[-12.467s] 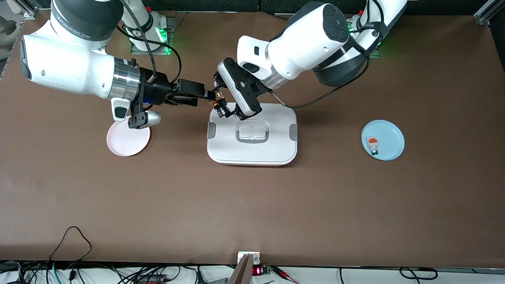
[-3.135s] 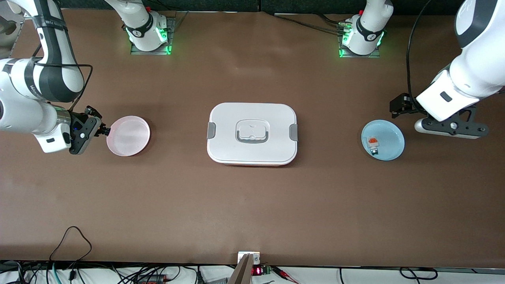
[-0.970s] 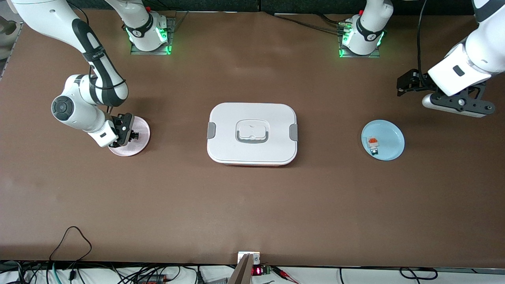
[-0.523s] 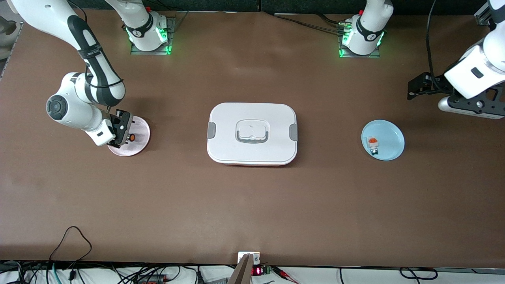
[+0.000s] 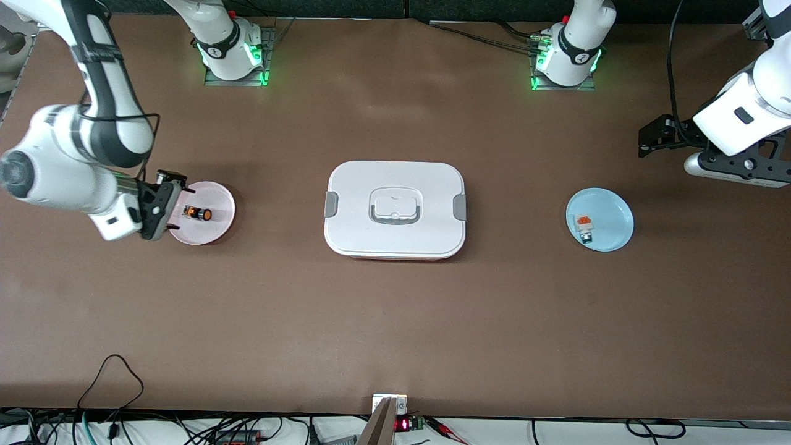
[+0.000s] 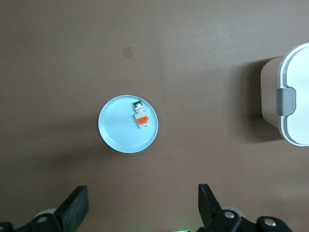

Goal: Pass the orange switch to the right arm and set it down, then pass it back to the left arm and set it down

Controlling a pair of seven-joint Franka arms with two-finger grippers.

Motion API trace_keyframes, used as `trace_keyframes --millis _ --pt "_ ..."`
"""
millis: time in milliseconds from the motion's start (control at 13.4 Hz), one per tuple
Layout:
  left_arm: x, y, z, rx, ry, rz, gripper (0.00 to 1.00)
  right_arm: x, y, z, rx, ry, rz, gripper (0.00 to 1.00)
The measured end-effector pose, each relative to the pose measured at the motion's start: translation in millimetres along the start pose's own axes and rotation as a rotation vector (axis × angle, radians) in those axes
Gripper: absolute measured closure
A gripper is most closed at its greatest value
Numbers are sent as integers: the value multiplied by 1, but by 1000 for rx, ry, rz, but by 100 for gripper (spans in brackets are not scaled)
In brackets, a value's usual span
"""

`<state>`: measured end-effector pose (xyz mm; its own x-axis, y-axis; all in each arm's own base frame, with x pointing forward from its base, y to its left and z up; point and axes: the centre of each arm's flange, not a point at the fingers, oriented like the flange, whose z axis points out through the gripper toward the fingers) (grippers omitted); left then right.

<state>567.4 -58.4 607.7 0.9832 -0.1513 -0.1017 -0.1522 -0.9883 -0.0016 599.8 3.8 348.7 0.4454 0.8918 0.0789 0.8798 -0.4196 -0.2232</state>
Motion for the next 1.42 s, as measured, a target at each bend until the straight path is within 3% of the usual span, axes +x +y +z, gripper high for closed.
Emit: trace_keyframes --millis 523,821,1045,1418 --pt "2 0 0 0 6 1 0 65 -25 -114 -45 43 504 0" --pt "34 -36 2 -2 69 -55 0 88 -61 -155 -25 26 979 0" --pt "43 -71 8 -6 68 -99 0 58 -66 -195 -34 -8 1205 0" --pt "39 -87 7 -22 59 -92 0 -28 -39 -235 -179 -32 1352 0"
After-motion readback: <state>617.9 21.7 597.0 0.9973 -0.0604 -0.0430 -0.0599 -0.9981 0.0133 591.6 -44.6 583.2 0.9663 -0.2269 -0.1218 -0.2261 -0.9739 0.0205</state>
